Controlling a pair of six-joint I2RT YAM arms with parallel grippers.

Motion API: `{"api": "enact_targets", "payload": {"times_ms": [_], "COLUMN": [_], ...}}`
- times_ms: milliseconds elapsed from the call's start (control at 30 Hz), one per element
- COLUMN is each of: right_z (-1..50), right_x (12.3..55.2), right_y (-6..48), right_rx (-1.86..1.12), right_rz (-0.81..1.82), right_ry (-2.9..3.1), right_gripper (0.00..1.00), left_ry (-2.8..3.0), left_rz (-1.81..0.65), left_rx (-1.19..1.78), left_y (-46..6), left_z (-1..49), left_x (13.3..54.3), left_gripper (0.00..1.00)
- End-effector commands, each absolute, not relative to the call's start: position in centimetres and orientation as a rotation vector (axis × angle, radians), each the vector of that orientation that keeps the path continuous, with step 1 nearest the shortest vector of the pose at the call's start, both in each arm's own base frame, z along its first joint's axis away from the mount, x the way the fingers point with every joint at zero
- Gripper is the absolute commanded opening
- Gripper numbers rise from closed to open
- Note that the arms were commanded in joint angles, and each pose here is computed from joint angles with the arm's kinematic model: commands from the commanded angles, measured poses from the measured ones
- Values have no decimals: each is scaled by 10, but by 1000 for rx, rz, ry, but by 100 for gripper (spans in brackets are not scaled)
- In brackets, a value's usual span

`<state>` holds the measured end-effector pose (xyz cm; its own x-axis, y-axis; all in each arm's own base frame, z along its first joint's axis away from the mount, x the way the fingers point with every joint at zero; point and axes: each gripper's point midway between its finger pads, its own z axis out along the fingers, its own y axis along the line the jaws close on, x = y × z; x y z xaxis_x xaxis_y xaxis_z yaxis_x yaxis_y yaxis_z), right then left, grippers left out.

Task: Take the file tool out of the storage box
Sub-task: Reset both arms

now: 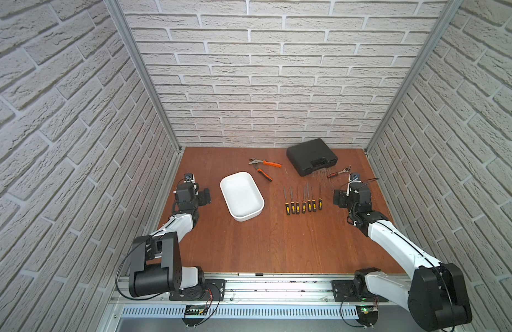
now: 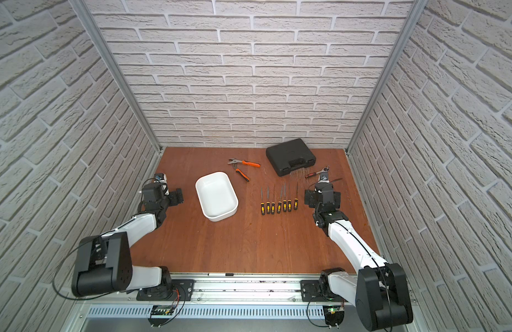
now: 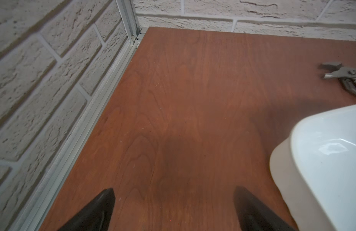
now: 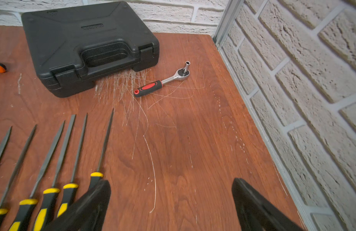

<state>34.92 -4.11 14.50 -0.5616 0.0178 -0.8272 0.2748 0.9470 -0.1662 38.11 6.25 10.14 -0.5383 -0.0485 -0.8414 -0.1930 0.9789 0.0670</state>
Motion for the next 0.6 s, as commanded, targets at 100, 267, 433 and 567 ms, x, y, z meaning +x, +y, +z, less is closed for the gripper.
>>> {"api": "enact_targets", "payload": {"times_ms": [100, 267, 433, 567], "right_z": [148, 126, 105, 97], "right_x": [371, 378, 383, 391], "right_y": [-48, -36, -25, -21], "right_rx": [200, 154, 90, 60], "right_rz": [-332, -239, -202, -209], "right_ry": [1955, 1902, 1876, 1912], "right_gripper": [99, 99, 99, 99], "left_ry": [1974, 1942, 1934, 1933], "left_rz": [250, 253, 279, 280], "left_rx": [-175, -132, -73, -74], "left_y": [70, 62, 51, 51], "left_z": [107, 102, 89, 89], "left_x": [388, 388, 390, 390], "left_gripper": [99, 98, 98, 99]}}
